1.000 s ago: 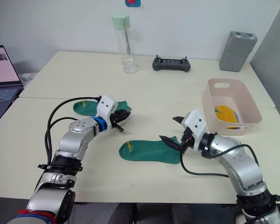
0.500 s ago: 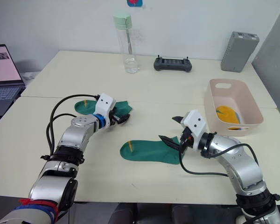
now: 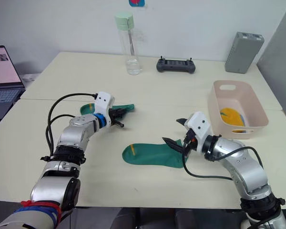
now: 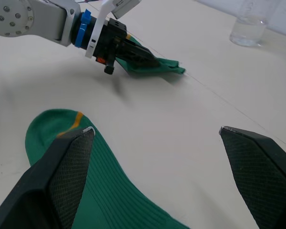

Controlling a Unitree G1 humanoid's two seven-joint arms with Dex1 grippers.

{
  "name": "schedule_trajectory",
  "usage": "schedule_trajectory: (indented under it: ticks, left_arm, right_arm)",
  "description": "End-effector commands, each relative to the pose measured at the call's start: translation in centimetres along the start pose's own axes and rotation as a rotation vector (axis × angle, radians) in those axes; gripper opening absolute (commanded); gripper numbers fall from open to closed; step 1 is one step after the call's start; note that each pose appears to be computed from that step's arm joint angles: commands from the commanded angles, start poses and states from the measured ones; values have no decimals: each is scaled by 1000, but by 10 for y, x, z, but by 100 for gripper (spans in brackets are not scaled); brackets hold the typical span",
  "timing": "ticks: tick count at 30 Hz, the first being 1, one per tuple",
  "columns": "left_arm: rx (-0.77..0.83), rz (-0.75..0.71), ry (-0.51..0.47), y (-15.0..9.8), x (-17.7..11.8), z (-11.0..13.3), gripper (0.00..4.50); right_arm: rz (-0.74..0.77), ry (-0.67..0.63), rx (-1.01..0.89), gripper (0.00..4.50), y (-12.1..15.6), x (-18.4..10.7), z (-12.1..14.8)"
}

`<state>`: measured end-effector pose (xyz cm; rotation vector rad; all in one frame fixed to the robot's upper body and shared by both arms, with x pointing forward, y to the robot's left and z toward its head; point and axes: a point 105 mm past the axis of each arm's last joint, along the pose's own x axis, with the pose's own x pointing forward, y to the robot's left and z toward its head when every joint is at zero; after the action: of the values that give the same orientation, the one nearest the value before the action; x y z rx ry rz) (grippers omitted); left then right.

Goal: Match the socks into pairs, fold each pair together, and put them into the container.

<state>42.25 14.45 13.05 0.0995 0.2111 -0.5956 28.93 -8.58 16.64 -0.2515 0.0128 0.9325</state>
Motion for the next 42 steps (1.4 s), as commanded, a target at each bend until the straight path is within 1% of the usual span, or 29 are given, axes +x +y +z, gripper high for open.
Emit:
schedule_trajectory:
  ticks: [1, 3, 6, 9, 11, 12, 14, 16, 19, 22, 24, 25, 27, 31, 33, 35, 37, 40, 42]
  left_arm:
    - [65, -119, -56, -34, 3, 21, 2]
    - [65, -168, -49, -52, 6, 20, 2]
    - [72, -238, -15, -80, 11, 10, 2]
    - [94, -283, 1, -98, 13, 1, 2]
    - [80, -317, -6, -107, 12, 3, 50]
    - [77, -329, -11, -110, 12, 4, 66]
    - [81, -339, -14, -111, 9, 7, 126]
    - [88, -350, -15, -107, 2, 11, 196]
    - [78, -347, -37, -90, -10, 17, 294]
    - [78, -260, -68, -57, -17, 22, 390]
    - [121, -179, -74, -31, -21, 24, 390]
    - [149, -99, -65, -10, -23, 23, 390]
    - [184, 8, -48, 18, -26, 20, 390]
    - [217, 87, -39, 40, -23, 19, 390]
    - [200, 124, -39, 49, -21, 17, 390]
    - [170, 131, -33, 53, -19, 14, 390]
    - [155, 109, -16, 51, -16, 10, 390]
    - [77, 62, -6, 47, -12, 3, 394]
    - [80, 91, 5, 53, -12, 2, 354]
  right_arm:
    - [-10, -41, -35, 450, -2, -5, 14]
    - [-14, -30, -34, 450, -7, -7, 12]
    - [-41, -23, -26, 450, -19, -11, 12]
    - [-62, 1, -37, 450, -30, -14, 8]
    - [-77, 26, -47, 450, -35, -14, 3]
    - [-84, 34, -48, 450, -37, -14, 1]
    - [-102, 49, -40, 450, -42, -14, -3]
    - [-122, 75, -9, 450, -45, -14, -10]
    - [-134, 116, 69, 450, -45, -9, -22]
    - [-125, 143, 92, 450, -44, 0, -27]
    - [-128, 142, 121, 450, -45, 7, -27]
    - [-131, 143, 134, 450, -46, 13, -27]
    - [-137, 151, 141, 450, -48, 23, -29]
    - [-133, 172, 169, 450, -50, 35, -34]
    - [-116, 183, 212, 450, -49, 42, -39]
    - [-108, 195, 226, 450, -50, 46, -43]
    - [-109, 202, 230, 450, -53, 50, -45]
    - [-100, 196, 265, 389, -56, 53, -44]
    - [-101, 201, 276, 319, -58, 53, -46]
